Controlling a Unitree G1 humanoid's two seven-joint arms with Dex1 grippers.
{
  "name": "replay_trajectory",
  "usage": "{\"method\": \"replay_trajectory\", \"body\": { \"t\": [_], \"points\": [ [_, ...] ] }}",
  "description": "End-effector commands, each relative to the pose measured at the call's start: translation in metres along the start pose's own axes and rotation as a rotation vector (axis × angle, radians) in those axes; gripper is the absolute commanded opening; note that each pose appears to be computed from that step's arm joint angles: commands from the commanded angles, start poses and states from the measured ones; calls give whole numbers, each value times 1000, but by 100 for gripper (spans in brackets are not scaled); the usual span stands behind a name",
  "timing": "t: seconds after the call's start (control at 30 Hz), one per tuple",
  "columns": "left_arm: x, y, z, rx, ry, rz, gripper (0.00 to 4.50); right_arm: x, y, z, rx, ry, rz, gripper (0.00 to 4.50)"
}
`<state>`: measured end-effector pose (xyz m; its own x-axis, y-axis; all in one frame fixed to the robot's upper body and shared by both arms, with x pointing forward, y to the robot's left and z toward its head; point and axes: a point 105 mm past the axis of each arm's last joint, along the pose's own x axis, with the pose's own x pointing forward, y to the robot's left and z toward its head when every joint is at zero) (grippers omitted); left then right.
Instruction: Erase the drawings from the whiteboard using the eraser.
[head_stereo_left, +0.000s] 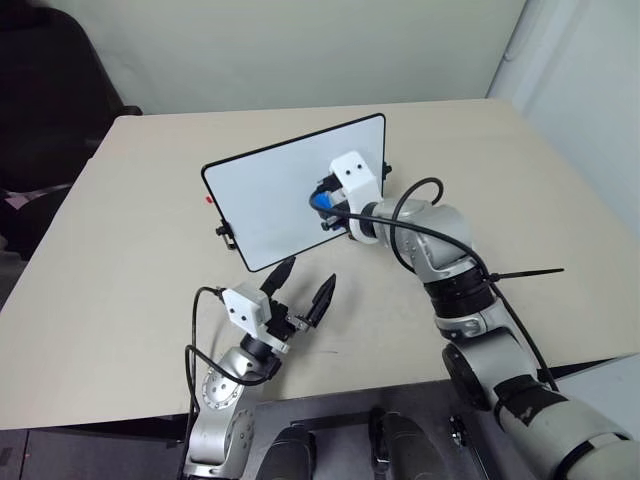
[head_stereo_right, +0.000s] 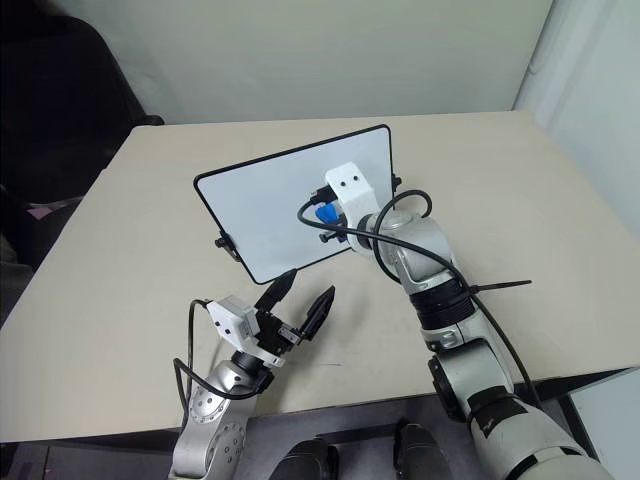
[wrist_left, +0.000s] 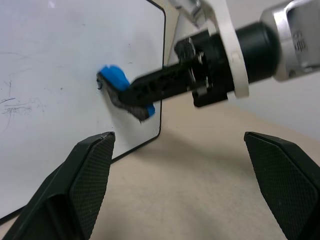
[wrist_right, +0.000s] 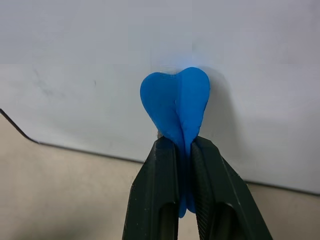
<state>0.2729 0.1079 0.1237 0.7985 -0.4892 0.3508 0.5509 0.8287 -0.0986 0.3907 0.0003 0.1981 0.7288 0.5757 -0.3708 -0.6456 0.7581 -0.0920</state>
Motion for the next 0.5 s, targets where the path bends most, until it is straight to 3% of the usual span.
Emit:
{"method": "replay_trajectory", "body": {
  "t": [0.03,0.3,0.5],
  "points": [
    [1,-6,13,12,-52,-22,450,-9,6,32,-33,-114,10,14],
    [-2,-7,15,14,-52,-23,450,5,23,-7,-23,-5,64,14],
    [-2,-7,15,13,-50,-22,450,10,18,-19,-13,32,36,14]
  ]
}}
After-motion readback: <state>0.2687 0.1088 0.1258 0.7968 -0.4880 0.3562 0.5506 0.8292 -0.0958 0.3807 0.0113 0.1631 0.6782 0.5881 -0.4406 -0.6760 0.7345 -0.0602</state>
